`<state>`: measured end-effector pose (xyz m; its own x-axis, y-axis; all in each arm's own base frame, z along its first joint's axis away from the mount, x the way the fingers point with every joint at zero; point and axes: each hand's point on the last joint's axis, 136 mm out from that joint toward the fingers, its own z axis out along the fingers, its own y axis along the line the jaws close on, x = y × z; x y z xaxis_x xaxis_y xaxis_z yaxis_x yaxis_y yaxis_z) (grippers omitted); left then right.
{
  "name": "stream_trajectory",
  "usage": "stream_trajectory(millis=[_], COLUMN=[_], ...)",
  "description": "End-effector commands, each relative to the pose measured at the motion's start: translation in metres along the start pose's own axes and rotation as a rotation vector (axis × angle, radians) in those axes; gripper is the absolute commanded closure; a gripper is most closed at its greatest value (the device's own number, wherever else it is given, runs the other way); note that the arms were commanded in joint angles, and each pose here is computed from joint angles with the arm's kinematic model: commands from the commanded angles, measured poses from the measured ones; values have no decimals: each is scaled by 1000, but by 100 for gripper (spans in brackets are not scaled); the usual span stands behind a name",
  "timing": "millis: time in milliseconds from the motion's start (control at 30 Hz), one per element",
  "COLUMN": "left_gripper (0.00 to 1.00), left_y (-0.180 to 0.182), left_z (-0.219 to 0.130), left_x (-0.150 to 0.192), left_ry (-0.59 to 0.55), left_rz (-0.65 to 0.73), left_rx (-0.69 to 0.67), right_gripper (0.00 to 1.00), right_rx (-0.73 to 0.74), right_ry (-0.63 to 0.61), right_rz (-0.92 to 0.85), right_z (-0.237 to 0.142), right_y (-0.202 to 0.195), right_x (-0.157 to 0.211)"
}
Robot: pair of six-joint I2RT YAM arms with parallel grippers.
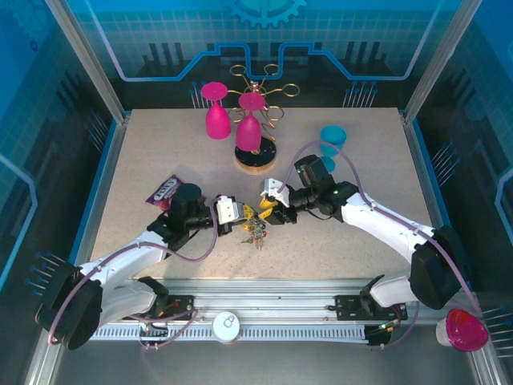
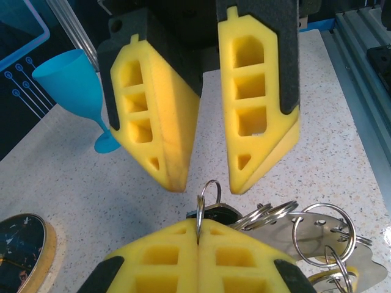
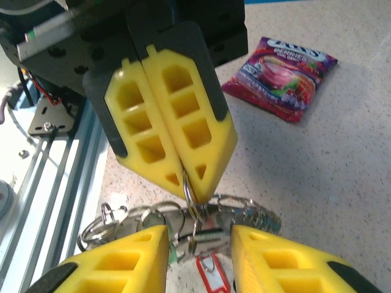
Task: Put the keys on the keyring
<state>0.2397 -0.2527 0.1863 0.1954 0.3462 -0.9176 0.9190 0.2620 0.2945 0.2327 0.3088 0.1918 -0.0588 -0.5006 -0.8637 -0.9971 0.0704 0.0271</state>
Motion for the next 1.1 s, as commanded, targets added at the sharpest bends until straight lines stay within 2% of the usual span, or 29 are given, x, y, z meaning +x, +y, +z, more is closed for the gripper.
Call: stream_trajectory(millis=[0,100,300,533,633,833,967,1067], left_gripper=[100,100,100,100,100,100,100,87], left_y=[0,0,1,1,1,0,0,4], left_z=[-2,-3,-3,-3,-3,-3,-1,-1], left_x=[-16,-19,-23,-24,-25,-26,-20,-15], left_ry=[-61,-70,-85,-88,-93,-99,-58,-23], left_rz=[25,26,24,20,19,16,0,-7], left_rx=[2,2,4,7,11,16,23,8], right_gripper=[67,69,80,79,82,100,100,100], right_rx=[-34,-36,-41,-28,1,13,3,-3], right_ry=[-61,-70,-69,-54,-47,-48,-37,15], right_rz=[6,11,19,7,-21,-52,-88,-126], right_z=[4,6,9,9,10,11,7,6], right_y=[1,-1,-3,-4,-8,-9,-3,3], right_x=[-8,-9,-8,-3,-2,-5,-14,-17])
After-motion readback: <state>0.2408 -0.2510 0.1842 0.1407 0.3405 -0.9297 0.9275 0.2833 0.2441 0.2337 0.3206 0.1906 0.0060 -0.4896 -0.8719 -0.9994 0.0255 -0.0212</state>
